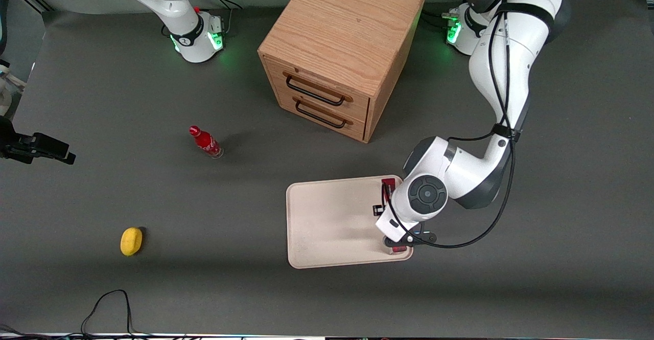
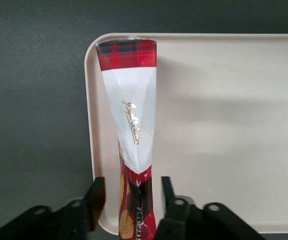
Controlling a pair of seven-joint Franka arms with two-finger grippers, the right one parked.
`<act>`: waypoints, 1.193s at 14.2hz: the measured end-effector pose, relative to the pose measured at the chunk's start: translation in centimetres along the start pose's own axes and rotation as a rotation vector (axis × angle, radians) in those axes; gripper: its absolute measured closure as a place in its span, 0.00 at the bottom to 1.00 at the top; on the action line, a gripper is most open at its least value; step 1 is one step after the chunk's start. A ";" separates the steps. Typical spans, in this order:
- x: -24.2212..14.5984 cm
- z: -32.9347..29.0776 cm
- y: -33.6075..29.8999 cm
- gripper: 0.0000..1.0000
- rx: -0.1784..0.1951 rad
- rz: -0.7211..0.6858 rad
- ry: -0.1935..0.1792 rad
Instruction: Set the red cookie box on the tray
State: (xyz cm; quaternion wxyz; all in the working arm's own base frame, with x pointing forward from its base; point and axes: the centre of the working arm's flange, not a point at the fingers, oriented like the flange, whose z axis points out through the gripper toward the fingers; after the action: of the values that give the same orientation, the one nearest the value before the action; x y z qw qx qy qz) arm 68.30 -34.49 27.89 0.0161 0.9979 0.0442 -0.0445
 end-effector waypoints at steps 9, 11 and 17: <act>0.5 -1.1 -0.9 0.00 0.004 -0.023 0.017; 1.4 -3.7 -3.3 0.00 0.004 -0.049 0.041; -0.7 -14.4 -14.4 0.00 0.000 -0.071 0.100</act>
State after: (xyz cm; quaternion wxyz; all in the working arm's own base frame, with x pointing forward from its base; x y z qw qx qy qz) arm 67.62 -19.73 41.88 0.0124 0.9967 0.0803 0.0048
